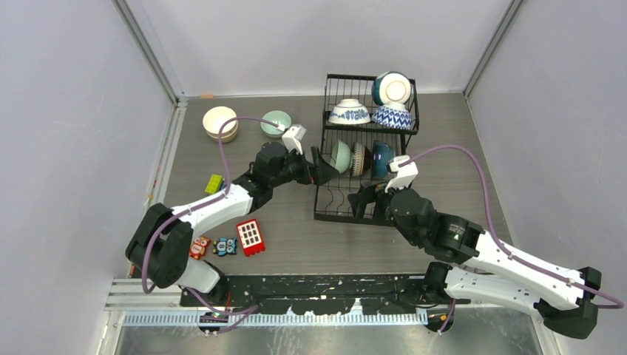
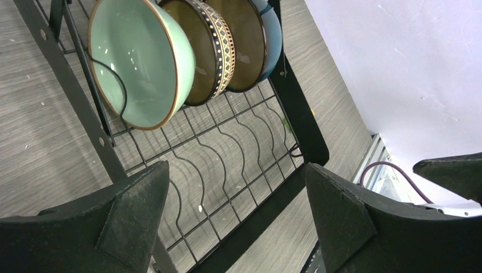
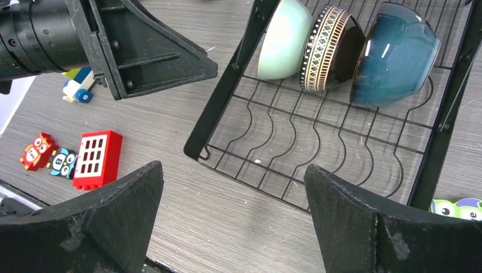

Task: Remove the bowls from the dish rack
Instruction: Pick up the bowl from the dish rack.

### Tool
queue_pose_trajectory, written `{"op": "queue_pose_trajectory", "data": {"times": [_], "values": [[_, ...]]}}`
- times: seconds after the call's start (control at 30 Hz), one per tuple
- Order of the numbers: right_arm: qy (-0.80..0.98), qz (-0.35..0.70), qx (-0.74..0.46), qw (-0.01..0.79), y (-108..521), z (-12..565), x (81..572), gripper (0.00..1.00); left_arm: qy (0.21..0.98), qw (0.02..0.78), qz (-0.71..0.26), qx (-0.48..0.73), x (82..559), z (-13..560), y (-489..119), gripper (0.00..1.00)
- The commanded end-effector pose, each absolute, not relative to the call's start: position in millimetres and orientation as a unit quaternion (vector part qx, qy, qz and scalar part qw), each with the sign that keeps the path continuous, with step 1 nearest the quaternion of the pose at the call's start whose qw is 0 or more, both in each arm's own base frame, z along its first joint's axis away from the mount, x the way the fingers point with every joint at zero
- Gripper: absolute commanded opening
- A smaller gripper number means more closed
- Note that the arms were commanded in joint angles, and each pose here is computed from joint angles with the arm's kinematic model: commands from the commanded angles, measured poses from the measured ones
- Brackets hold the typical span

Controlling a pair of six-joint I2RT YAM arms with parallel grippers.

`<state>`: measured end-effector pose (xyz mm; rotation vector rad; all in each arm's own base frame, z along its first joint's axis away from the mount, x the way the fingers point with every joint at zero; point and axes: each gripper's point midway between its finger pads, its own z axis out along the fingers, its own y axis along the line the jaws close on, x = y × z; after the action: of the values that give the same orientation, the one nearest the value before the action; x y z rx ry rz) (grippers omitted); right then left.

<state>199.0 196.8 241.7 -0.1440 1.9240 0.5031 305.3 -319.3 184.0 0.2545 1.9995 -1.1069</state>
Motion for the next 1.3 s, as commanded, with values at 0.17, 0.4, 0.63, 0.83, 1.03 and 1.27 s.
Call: {"op": "queue_pose_trajectory", "data": {"times": [0.17, 0.4, 0.63, 0.83, 1.03, 1.27], "values": [[0.808, 0.213, -0.011, 0.549, 192, 243, 205, 0.97, 0.777, 0.427, -0.448, 0.117, 319, 181, -333, 0.90], [0.806, 0.216, 0.006, 0.552, 179, 241, 200, 0.97, 0.778, 0.429, -0.445, 0.115, 328, 174, -338, 0.89], [0.805, 0.213, 0.009, 0.553, 169, 240, 196, 0.96, 0.779, 0.424, -0.447, 0.117, 340, 169, -349, 0.85], [0.804, 0.227, 0.012, 0.550, 170, 239, 194, 0.96, 0.778, 0.449, -0.421, 0.128, 362, 172, -352, 0.81], [0.803, 0.236, 0.012, 0.547, 173, 238, 193, 0.96, 0.767, 0.480, -0.399, 0.147, 382, 171, -352, 0.73], [0.800, 0.241, 0.008, 0.549, 174, 241, 192, 0.96, 0.760, 0.492, -0.394, 0.159, 397, 167, -357, 0.63]]}}
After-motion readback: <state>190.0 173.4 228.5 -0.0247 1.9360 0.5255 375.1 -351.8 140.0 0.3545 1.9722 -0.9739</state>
